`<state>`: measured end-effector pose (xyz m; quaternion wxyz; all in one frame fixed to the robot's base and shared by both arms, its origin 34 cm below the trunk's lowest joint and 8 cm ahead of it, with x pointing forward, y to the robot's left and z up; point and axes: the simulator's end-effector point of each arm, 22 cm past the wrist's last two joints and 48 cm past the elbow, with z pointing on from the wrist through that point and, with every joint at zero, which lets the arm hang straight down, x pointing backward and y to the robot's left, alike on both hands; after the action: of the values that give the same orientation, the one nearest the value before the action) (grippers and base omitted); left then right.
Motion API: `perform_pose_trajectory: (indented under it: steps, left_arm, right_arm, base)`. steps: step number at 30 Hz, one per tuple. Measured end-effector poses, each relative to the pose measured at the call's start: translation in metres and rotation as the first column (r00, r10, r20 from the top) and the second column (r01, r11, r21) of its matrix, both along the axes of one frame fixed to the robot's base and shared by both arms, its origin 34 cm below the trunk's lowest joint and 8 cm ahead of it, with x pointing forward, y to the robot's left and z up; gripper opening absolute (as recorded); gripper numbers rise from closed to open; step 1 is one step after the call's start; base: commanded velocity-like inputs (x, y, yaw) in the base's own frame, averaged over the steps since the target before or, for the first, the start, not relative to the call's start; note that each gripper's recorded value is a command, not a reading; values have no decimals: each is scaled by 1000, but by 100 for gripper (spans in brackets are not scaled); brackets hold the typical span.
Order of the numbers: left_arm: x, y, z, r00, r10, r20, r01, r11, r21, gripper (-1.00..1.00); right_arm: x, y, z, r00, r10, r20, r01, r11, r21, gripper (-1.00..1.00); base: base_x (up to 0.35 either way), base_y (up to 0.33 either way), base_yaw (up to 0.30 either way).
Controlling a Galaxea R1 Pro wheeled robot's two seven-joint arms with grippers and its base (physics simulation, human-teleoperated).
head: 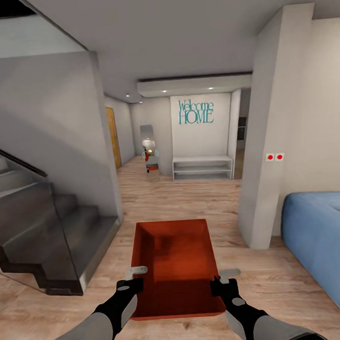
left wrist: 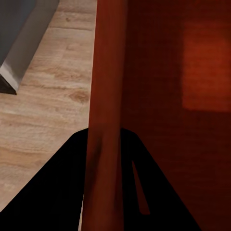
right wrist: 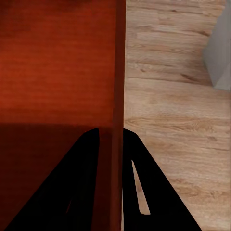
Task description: Move the two storage containers from the living room to the garage. In the garage, place one container on the floor and stack the other container on top of it (either order is fine).
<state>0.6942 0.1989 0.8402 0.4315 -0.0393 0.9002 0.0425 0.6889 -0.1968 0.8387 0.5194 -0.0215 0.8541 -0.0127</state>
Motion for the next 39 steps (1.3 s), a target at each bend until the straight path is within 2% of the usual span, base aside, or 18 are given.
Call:
perform_pose_trajectory:
  steps: [39]
  left_arm:
    - [0, 0, 0, 1000, 0, 1, 0, 1000, 0, -100]
  right_arm:
    - [0, 0, 0, 1000, 1, 1, -1, 1000, 0, -100]
  base:
    - [321, 0, 0]
